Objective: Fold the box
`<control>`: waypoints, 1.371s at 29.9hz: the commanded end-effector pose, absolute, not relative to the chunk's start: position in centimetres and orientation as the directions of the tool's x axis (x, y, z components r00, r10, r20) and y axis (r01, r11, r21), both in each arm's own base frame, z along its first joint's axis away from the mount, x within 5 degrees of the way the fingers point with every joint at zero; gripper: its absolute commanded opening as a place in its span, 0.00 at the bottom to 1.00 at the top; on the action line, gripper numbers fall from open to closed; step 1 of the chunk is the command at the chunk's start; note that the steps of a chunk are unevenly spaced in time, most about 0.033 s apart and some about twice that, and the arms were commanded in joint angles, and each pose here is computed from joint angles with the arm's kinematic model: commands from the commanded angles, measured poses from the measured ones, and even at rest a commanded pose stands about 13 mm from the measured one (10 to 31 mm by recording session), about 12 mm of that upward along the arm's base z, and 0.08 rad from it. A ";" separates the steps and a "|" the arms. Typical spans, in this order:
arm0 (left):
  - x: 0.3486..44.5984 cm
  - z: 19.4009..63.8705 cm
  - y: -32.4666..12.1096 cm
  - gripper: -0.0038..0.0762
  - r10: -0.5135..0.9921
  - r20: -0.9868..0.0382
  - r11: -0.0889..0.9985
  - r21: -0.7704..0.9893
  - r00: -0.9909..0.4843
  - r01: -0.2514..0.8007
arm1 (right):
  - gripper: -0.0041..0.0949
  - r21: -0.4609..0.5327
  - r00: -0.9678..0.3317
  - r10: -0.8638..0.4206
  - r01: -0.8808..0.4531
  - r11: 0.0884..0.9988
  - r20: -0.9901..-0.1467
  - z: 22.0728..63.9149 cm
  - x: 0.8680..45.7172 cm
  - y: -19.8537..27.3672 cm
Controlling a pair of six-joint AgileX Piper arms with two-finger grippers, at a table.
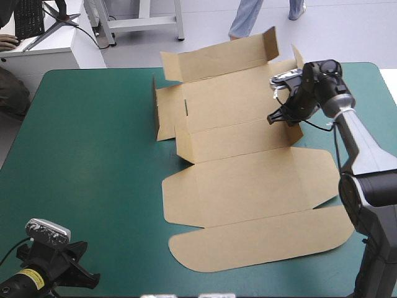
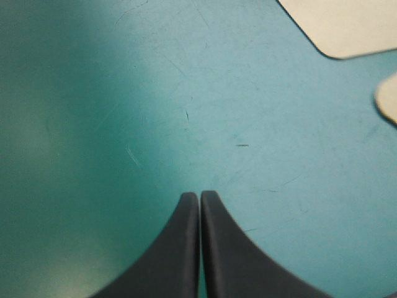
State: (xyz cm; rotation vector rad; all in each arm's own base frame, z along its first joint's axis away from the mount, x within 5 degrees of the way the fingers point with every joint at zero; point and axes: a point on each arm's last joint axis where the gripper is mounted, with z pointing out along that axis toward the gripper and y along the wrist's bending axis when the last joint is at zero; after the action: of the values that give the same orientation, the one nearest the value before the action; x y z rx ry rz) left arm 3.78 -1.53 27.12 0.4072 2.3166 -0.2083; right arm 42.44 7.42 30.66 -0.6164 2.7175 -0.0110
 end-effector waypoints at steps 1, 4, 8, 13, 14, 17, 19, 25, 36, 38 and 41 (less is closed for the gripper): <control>4.2 28.1 -1.7 0.04 0.204 -0.760 0.936 -0.034 -0.617 0.351 | 0.04 -0.203 -0.696 -0.581 -0.552 0.809 -0.422 33.9 42.9 9.8; 4.2 28.1 -1.7 0.04 0.205 -0.759 0.936 -0.034 -0.618 0.351 | 0.04 -0.277 -0.540 -0.698 -0.661 0.698 -0.469 34.2 44.0 12.8; 4.2 28.1 -1.7 0.04 0.205 -0.758 0.936 -0.034 -0.620 0.351 | 0.04 -0.393 -0.311 -0.814 -0.755 0.526 -0.492 34.8 44.2 16.7; 4.2 28.1 -1.7 0.04 0.205 -0.758 0.936 -0.034 -0.620 0.351 | 0.04 -0.558 -0.023 -0.881 -0.766 0.320 -0.473 35.6 43.2 21.6; 4.2 28.1 -1.7 0.04 0.205 -0.758 0.936 -0.034 -0.620 0.351 | 0.04 -0.579 0.019 -0.886 -0.763 0.287 -0.464 35.7 42.9 22.4; 4.2 28.1 -1.7 0.04 0.205 -0.758 0.936 -0.034 -0.620 0.351 | 0.04 -0.624 0.135 -0.888 -0.757 0.193 -0.439 36.0 41.6 25.1; 4.2 28.1 -1.7 0.04 0.205 -0.758 0.936 -0.034 -0.620 0.351 | 0.04 -0.645 0.211 -0.881 -0.753 0.130 -0.424 36.1 40.5 27.0; 4.2 28.1 -1.7 0.04 0.205 -0.758 0.936 -0.034 -0.620 0.351 | 0.04 -0.617 0.358 -0.815 -0.787 -0.001 -0.455 35.9 38.1 30.1; 4.2 28.1 -1.6 0.04 0.211 -0.758 0.936 -0.025 -0.617 0.350 | 0.04 -0.558 0.354 -0.804 -0.829 -0.033 -0.478 35.4 37.4 30.5; 4.2 28.1 -1.6 0.04 0.211 -0.758 0.936 -0.025 -0.617 0.350 | 0.04 -0.556 0.347 -0.801 -0.831 -0.021 -0.488 35.4 37.4 30.5; 4.2 28.1 -1.6 0.04 0.211 -0.758 0.936 -0.025 -0.617 0.350 | 0.09 -0.552 0.304 -0.802 -0.833 0.038 -0.513 35.5 37.6 30.5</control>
State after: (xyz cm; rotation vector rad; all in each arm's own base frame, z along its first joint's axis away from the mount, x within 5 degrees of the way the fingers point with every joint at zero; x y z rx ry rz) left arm 3.78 -1.53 27.11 0.4064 2.3177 -0.2085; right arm 38.29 31.21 31.10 -1.8914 1.5404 0.0639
